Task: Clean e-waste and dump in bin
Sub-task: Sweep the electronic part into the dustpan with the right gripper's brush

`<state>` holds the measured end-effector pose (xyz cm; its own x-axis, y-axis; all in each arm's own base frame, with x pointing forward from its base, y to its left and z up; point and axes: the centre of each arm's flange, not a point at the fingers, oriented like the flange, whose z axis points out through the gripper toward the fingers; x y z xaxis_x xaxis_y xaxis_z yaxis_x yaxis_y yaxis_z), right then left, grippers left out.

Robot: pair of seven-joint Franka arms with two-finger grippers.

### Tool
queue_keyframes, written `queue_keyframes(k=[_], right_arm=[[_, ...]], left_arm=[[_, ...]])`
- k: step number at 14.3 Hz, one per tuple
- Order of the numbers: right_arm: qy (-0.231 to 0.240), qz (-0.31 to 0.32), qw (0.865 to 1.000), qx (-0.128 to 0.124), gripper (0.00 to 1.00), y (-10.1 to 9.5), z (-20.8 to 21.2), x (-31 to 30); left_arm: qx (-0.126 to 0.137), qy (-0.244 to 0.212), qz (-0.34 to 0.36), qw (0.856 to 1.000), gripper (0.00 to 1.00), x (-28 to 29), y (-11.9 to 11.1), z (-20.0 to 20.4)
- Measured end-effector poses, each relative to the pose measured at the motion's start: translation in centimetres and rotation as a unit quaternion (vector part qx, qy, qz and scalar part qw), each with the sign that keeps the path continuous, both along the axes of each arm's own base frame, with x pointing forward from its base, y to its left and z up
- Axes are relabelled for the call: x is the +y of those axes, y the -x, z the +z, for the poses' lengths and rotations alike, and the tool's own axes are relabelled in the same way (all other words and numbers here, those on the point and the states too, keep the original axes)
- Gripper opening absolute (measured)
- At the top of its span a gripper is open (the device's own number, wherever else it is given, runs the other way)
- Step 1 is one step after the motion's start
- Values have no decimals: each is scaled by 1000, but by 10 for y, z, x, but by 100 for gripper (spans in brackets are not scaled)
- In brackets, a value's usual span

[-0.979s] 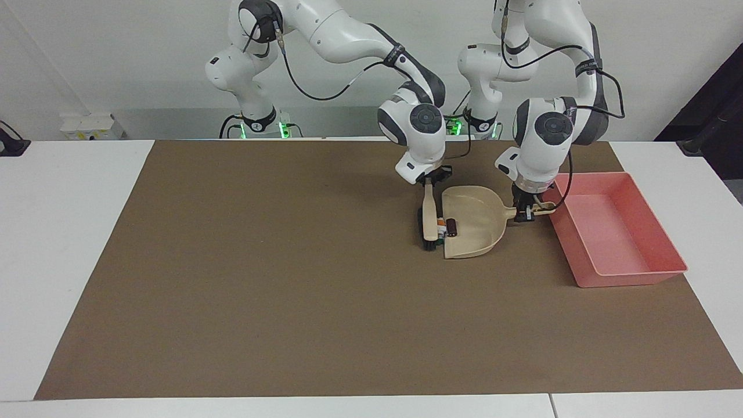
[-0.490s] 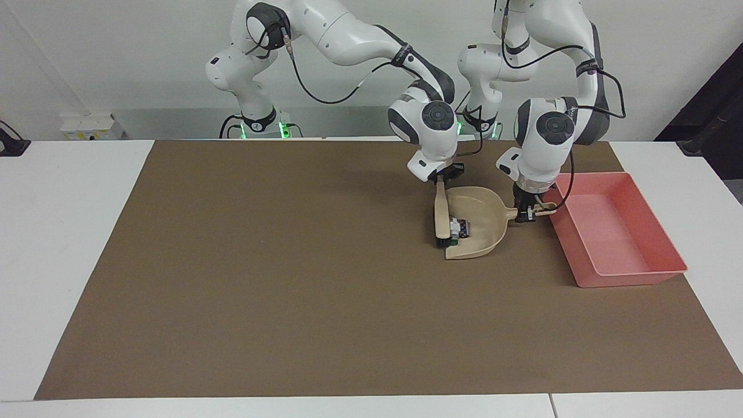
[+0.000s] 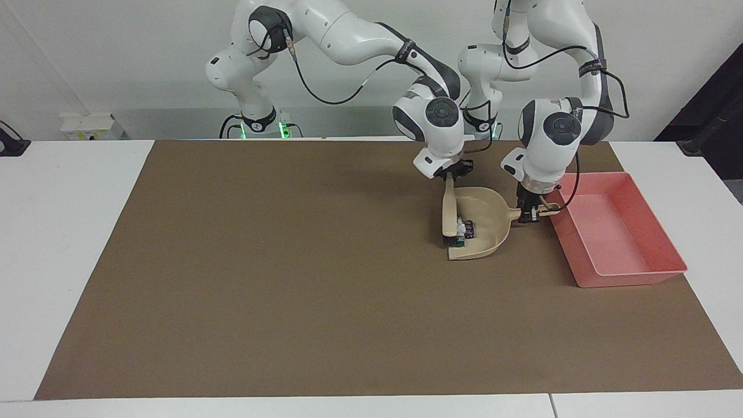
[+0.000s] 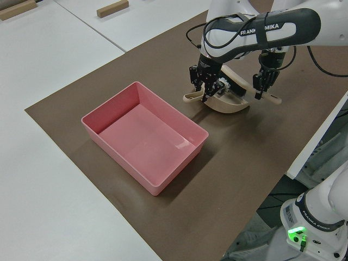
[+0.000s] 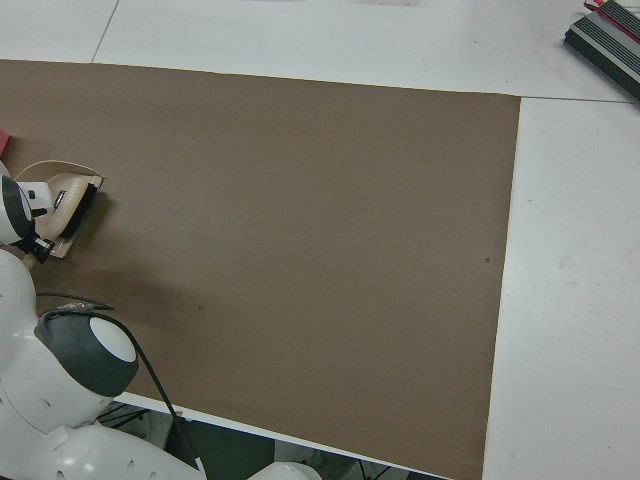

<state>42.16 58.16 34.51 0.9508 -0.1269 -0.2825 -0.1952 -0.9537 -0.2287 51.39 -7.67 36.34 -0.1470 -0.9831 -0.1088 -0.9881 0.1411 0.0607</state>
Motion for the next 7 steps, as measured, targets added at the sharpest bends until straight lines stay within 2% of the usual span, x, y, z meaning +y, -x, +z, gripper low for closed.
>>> queue_keyframes(k=[4, 7], right_arm=[[-6, -1, 1000, -1, 26, -1, 6, 2], [5, 4, 1000, 1, 26, -5, 9, -2]], left_arm=[[12, 50, -2, 999, 33, 22, 1, -7], [12, 71, 4, 997, 33, 23, 2, -10]])
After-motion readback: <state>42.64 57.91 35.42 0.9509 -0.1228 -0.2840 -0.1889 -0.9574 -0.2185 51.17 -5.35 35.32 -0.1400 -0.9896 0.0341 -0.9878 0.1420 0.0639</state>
